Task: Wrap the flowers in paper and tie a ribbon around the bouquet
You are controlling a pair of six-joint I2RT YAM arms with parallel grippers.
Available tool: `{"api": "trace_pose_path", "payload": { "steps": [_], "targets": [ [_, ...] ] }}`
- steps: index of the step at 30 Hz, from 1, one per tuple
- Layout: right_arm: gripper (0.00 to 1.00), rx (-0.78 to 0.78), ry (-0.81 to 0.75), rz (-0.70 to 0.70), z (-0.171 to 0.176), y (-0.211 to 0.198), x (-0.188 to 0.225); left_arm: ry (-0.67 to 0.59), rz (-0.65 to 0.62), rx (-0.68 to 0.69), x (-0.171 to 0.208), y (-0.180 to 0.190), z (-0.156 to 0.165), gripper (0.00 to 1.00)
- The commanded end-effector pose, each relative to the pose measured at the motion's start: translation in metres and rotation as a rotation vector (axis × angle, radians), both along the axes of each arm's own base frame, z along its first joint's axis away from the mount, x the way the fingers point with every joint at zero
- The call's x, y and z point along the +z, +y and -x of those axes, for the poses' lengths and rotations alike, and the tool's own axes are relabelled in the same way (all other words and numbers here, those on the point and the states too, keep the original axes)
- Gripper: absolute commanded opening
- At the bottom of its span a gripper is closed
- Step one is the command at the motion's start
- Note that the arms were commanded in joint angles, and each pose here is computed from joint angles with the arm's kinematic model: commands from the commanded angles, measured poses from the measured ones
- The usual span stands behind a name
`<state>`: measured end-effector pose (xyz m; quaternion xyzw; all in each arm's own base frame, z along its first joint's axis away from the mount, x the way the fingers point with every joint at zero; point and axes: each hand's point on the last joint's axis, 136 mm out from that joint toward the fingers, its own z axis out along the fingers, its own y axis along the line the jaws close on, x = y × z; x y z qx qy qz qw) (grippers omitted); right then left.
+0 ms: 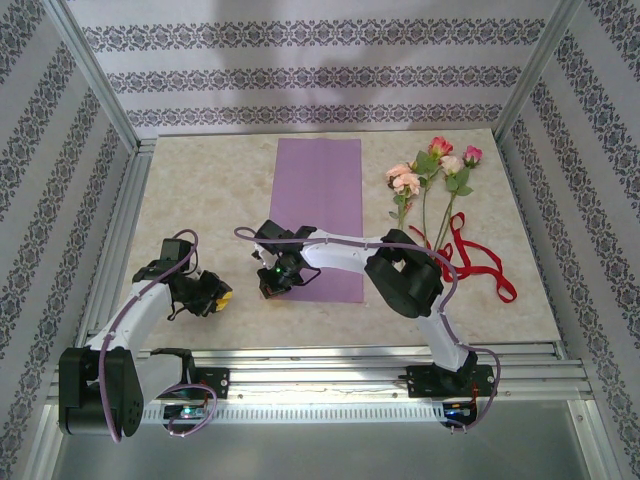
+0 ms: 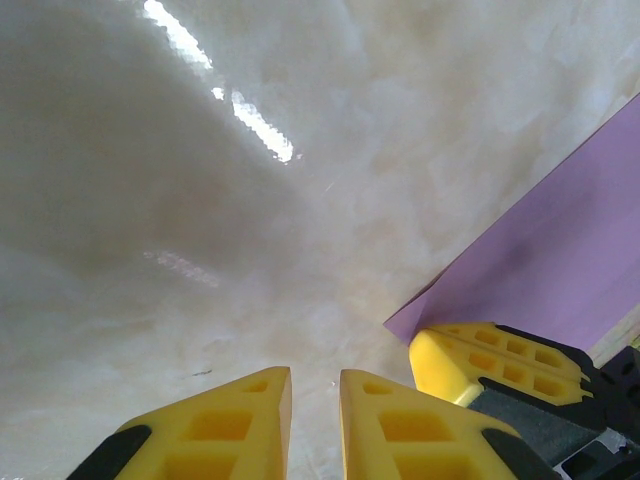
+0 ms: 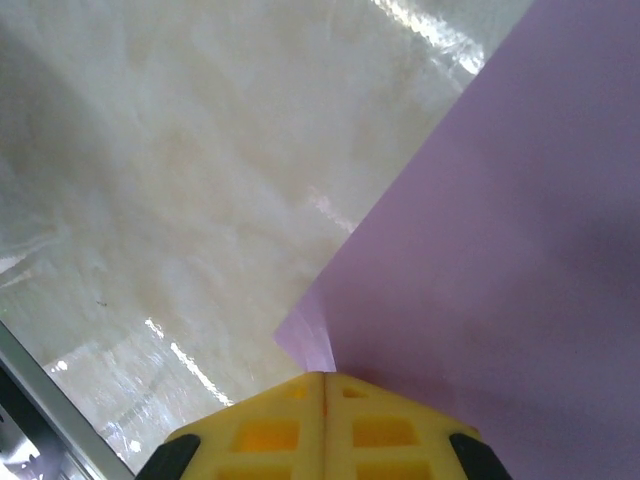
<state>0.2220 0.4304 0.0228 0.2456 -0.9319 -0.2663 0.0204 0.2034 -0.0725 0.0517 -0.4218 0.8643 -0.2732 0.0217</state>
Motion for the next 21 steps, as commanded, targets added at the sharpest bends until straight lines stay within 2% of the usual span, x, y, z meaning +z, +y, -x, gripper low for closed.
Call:
{"api": "trace_pose_path", "payload": {
  "steps": [1,3,7,10,13,16,21],
  "targets": [
    [0.16,0.000,-0.061,0.008,-0.003,-0.005,0.016,-0.011,0.021,0.007,0.002,-0.003,0.000,0.20],
    [0.25,0.030,-0.138,0.045,-0.002,-0.007,0.023,-0.016,0.020,0.007,0.003,-0.003,-0.001,0.20],
    [0.34,0.098,-0.258,0.137,0.002,-0.006,0.026,-0.021,-0.010,0.021,0.005,0.002,0.000,0.20],
    [0.37,0.113,-0.312,0.214,-0.002,-0.006,0.019,0.006,-0.096,0.035,0.007,0.016,0.009,0.20],
    [0.43,0.127,-0.336,0.267,-0.003,-0.006,0.008,0.042,-0.187,0.062,0.008,0.032,0.018,0.23],
    [0.45,0.129,-0.370,0.308,-0.004,-0.005,0.002,0.067,-0.262,0.085,0.010,0.045,0.026,0.24],
    [0.45,0.131,-0.379,0.329,-0.007,0.000,-0.009,0.084,-0.279,0.102,0.008,0.048,0.032,0.24]
  ]
}}
